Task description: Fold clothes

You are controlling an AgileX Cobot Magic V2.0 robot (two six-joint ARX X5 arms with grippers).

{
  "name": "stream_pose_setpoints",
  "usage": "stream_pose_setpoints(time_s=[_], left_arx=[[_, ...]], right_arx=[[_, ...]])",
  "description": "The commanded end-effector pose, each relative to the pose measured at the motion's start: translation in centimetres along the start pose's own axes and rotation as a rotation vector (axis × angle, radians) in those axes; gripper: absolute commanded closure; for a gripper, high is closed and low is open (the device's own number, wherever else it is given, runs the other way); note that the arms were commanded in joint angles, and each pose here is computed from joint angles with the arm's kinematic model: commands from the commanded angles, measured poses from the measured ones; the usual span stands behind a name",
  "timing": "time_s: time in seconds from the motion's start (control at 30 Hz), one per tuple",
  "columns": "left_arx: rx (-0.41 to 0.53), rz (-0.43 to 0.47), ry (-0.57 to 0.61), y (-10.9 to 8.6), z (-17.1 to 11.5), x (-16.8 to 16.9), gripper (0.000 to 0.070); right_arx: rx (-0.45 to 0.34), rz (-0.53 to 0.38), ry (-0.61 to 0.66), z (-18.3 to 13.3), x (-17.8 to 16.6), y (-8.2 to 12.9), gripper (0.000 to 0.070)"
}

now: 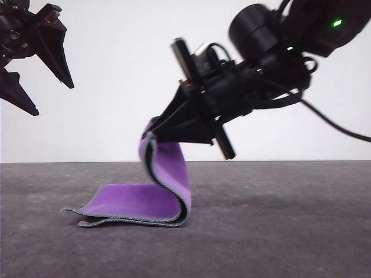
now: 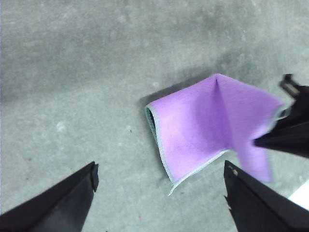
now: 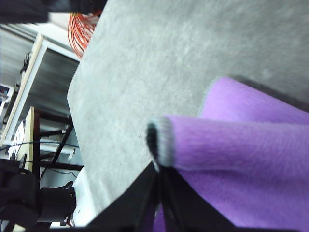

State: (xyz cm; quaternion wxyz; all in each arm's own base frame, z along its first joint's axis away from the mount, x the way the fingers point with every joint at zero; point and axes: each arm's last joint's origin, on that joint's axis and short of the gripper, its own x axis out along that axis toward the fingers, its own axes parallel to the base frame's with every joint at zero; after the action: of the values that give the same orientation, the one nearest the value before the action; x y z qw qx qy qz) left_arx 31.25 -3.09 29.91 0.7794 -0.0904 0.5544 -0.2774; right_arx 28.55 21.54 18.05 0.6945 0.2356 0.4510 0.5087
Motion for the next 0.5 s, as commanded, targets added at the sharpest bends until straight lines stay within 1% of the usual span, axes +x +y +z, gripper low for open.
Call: stream_pose_setpoints(time_s=[0.0, 0.17, 0.37, 0.4, 0.43, 0.47], left_arx=[[0.006, 0.002, -0.007, -0.1, 0.4, -0.1, 0.0188], [0.007, 0.002, -0.007, -0.1, 0.4, -0.1, 0.0188], [0.008, 0.002, -0.008, -0.1, 0.4, -0.1, 0.0188], [0.008, 0.002, -0.008, -0.1, 0.4, -0.1, 0.0188], [0.008, 0.002, -0.008, -0.1, 0.4, -0.1, 0.0188], [0.009, 0.002, -0.008, -0.1, 0.4, -0.1, 0.0188]], right_arx=[[-0.002, 0.017, 0.004, 0.7, 1.1, 0.2, 0.0699], [0.0, 0.032, 0.037, 1.0, 3.3, 0.1, 0.0699], [0.003, 0.032, 0.052, 0.9, 4.2, -0.2, 0.0697], [0.002, 0.034, 0.053, 0.9, 4.2, -0.2, 0.0684], [0.0, 0.035, 0.053, 0.9, 4.2, -0.2, 0.0649], [-0.003, 0.038, 0.053, 0.9, 4.2, -0.1, 0.059]])
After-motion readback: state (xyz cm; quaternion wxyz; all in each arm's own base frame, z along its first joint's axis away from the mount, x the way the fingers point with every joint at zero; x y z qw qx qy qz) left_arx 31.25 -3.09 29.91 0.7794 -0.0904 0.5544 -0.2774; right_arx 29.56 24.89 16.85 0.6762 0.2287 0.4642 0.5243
